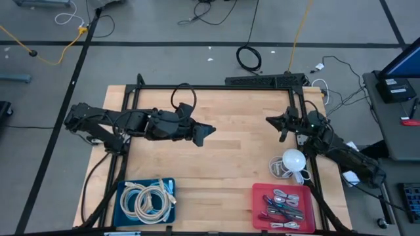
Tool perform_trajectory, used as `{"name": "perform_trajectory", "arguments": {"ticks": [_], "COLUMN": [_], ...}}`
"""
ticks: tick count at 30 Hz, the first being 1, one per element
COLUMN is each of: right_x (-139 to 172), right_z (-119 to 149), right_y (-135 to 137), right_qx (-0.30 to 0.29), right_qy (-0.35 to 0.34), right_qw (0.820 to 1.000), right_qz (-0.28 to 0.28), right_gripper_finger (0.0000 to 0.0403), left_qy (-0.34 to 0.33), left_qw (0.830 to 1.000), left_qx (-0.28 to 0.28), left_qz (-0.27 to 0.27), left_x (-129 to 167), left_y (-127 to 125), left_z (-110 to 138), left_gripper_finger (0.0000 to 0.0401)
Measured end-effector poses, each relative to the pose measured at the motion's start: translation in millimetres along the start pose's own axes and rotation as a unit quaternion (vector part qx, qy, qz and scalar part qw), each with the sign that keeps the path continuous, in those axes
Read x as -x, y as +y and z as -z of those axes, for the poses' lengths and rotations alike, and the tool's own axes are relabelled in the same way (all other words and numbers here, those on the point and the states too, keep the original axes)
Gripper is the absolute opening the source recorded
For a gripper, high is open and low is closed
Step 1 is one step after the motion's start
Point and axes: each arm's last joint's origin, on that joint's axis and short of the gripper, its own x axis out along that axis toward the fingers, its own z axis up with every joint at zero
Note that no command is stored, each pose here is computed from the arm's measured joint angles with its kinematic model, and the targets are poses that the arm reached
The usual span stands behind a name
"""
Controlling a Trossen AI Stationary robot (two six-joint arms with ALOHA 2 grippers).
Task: Pick & Place USB Port
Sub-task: Return to Home Position
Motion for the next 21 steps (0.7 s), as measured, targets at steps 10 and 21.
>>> {"name": "perform_trajectory", "arguments": {"ticks": [10, 21], "right_x": [10, 10], "right_z": [3, 2], "right_y": [-5, -6], "right_qx": [0.024, 0.022], "right_qy": [-0.008, -0.013], "right_qw": [0.999, 0.998], "right_qz": [0.047, 0.060], "right_gripper_finger": [0.0000, 0.0000], "left_qy": [-0.047, -0.080], "left_qw": [0.998, 0.974], "left_qx": [-0.017, -0.016], "left_qz": [-0.037, -0.211], "left_x": [-7, -6], "left_y": [12, 86], "left_z": [-18, -27], "left_gripper_finger": [0.0131, 0.0119]}}
